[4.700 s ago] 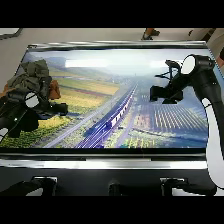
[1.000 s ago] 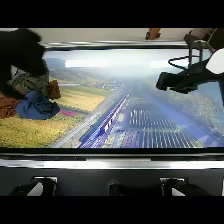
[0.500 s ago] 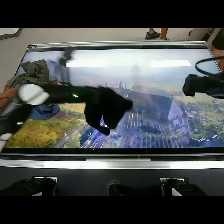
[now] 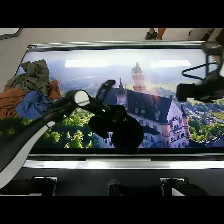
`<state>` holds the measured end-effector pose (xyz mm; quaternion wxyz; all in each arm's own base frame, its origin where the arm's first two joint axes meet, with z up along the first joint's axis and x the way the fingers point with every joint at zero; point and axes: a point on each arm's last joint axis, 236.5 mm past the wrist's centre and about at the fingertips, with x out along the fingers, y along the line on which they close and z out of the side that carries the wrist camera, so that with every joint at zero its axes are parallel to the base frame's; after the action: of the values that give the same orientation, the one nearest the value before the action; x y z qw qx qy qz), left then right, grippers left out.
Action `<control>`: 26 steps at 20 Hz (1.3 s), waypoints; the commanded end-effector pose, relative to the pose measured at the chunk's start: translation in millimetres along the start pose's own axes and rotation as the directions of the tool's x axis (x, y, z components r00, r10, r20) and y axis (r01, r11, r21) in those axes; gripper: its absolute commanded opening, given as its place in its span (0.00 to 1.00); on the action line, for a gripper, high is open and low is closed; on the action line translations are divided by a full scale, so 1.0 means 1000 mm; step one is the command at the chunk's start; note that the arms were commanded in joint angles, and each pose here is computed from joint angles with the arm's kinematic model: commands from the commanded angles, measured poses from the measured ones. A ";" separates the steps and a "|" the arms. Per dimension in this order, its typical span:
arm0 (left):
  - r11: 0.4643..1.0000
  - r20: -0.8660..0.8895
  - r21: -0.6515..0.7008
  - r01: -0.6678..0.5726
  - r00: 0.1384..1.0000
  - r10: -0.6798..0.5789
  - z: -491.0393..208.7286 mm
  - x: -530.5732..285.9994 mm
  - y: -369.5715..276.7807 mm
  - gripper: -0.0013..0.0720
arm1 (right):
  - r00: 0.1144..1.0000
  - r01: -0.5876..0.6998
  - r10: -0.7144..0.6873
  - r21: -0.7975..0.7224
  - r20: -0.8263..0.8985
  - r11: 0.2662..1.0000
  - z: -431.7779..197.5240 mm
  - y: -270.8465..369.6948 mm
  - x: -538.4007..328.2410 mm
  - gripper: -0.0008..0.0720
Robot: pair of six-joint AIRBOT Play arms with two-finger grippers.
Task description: Fold the shirts.
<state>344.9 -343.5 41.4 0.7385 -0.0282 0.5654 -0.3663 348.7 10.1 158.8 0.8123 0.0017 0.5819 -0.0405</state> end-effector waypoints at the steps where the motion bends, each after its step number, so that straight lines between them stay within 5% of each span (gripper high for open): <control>1: 0.982 -0.104 -0.084 -0.172 0.981 0.163 -0.021 -0.059 0.090 0.99 | 0.946 -0.223 0.207 -0.035 -0.248 0.974 -0.037 0.059 0.060 0.82; 5: 0.936 -0.235 -0.285 -0.205 0.962 0.139 -0.094 -0.059 0.149 0.91 | 0.825 -0.372 0.360 0.060 -0.435 0.926 -0.109 0.100 0.120 0.82; 9: 0.908 -0.171 -0.415 -0.055 0.985 -0.018 -0.112 -0.006 0.132 0.91 | 0.749 -0.428 0.438 0.142 -0.497 0.893 -0.152 0.119 0.148 0.87; 11: 0.897 -0.144 -0.441 -0.020 0.988 -0.049 -0.109 0.016 0.121 0.90 | 0.734 -0.441 0.453 0.152 -0.506 0.884 -0.163 0.122 0.155 0.95; 14: 0.909 -0.178 -0.416 -0.028 0.983 -0.051 -0.115 0.041 0.111 0.89 | 0.708 -0.455 0.490 0.202 -0.509 0.867 -0.173 0.130 0.160 0.95; 17: 0.914 -0.192 -0.403 -0.036 0.980 -0.046 -0.119 0.056 0.107 0.71 | 0.688 -0.482 0.545 0.259 -0.480 0.837 -0.180 0.149 0.168 0.95; 20: 0.902 -0.208 -0.429 -0.048 0.977 -0.047 -0.123 0.062 0.109 0.17 | 0.691 -0.477 0.531 0.242 -0.490 0.845 -0.196 0.165 0.185 0.95; 21: 0.904 -0.206 -0.425 -0.046 0.977 -0.047 -0.122 0.061 0.109 0.07 | 0.698 -0.477 0.528 0.236 -0.484 0.847 -0.197 0.172 0.191 0.94; 23: 0.907 -0.195 -0.420 -0.042 0.980 -0.045 -0.119 0.057 0.107 0.06 | 0.737 -0.463 0.520 0.238 -0.432 0.854 -0.189 0.184 0.202 0.92; 24: 0.909 -0.186 -0.416 -0.038 0.982 -0.044 -0.117 0.055 0.105 0.06 | 0.746 -0.458 0.525 0.258 -0.409 0.851 -0.185 0.191 0.203 0.80; 25: 0.912 -0.176 -0.409 -0.036 0.984 -0.040 -0.114 0.051 0.104 0.06 | 0.740 -0.467 0.542 0.277 -0.398 0.840 -0.184 0.199 0.201 0.39; 26: 0.917 -0.165 -0.398 -0.036 0.986 -0.033 -0.110 0.047 0.103 0.06 | 0.729 -0.480 0.558 0.285 -0.396 0.830 -0.185 0.206 0.198 0.09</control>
<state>303.5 -253.8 -92.0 0.6569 -0.1486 0.6989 -0.2407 243.1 192.7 -94.6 0.6124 0.2152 0.7459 0.1494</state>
